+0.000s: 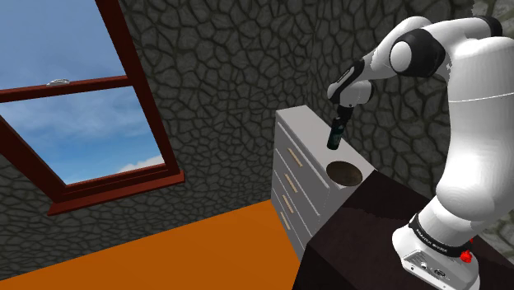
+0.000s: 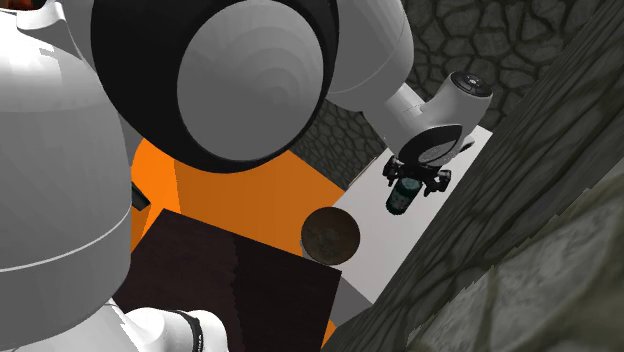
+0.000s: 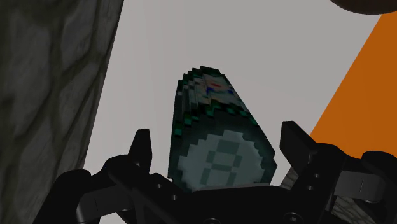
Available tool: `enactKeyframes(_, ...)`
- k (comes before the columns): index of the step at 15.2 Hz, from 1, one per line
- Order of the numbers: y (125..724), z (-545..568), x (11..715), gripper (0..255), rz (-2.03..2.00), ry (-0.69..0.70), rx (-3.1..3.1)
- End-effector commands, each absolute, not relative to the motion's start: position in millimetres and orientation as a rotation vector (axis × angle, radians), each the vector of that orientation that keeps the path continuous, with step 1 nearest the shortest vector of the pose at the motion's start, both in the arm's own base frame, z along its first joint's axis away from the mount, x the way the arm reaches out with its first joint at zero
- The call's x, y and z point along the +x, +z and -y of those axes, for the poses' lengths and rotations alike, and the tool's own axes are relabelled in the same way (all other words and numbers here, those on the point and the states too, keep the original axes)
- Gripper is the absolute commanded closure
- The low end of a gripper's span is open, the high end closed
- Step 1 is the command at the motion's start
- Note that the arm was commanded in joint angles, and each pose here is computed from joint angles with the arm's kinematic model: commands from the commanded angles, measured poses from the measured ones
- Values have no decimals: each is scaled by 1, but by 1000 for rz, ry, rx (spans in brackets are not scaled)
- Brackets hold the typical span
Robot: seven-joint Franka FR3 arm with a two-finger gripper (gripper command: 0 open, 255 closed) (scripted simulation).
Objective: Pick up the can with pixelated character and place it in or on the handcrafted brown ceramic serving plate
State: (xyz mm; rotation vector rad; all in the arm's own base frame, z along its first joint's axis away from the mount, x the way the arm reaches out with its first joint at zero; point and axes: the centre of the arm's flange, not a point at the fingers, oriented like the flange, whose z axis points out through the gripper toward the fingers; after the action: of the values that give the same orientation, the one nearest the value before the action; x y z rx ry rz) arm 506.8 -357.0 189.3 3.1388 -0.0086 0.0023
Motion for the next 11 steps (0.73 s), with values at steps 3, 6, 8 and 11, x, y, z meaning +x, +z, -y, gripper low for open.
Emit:
enactKeyframes(3,189,357,507,255,9,2,3139)
enactKeyframes(6,189,357,507,255,9,2,3139)
enactKeyframes(8,190,357,507,255,9,2,3139)
enactKeyframes(11,189,357,507,255,9,2,3139)
